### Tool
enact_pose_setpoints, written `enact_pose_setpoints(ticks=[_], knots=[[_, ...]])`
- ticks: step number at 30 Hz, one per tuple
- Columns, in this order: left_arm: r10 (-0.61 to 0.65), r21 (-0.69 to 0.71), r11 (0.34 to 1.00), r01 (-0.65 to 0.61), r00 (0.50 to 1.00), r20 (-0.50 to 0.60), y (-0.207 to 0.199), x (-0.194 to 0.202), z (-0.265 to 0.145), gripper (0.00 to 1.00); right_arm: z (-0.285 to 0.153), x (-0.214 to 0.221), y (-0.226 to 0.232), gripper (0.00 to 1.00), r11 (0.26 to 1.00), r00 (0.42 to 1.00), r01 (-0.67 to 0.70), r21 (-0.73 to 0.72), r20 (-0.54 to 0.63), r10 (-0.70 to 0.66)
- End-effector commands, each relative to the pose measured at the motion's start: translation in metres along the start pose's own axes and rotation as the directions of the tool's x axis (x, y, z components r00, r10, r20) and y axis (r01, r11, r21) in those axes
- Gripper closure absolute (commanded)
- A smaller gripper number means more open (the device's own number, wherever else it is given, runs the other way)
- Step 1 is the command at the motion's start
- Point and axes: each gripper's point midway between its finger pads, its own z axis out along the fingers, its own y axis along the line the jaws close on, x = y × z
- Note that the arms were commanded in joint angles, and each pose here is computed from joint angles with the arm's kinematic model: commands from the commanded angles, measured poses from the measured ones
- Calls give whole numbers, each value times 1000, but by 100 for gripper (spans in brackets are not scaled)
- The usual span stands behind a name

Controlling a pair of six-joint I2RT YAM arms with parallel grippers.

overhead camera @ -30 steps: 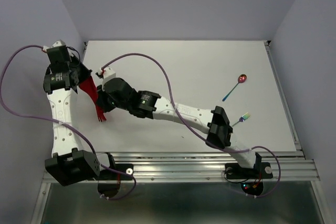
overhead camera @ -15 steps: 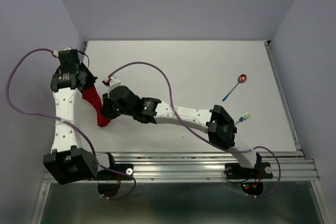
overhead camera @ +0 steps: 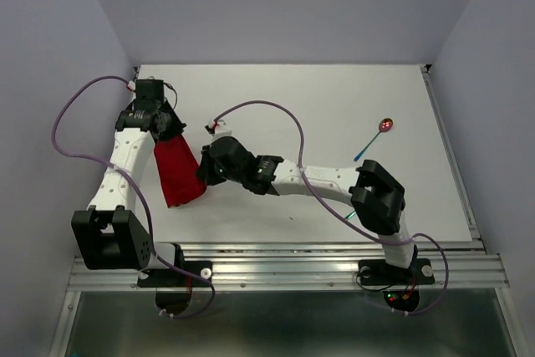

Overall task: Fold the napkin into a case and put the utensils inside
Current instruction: Turn over the upper triangle folded napkin at the center of the board.

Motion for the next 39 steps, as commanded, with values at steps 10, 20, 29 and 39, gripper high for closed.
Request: enact_pose_setpoints(ticks=[10,20,29,39], knots=[[-42,-30,998,59,916,398,35,-125,-68,100,-6,14,107,99,956,991,31,-291,-114,-66],[-13,-86,994,71,839,544,41,-170,-129,100,-16,23,169,99,877,984,43,-478,-134,-121],[35,2,999,-40,913,405,-49,-114,-45,100,-19,42,97,99,952,986,-22,-306,-161,-29],[163,91,979,-183,968,194,-144,2,63,100,-49,86,-41,99,992,980,-123,-8,-158,120]])
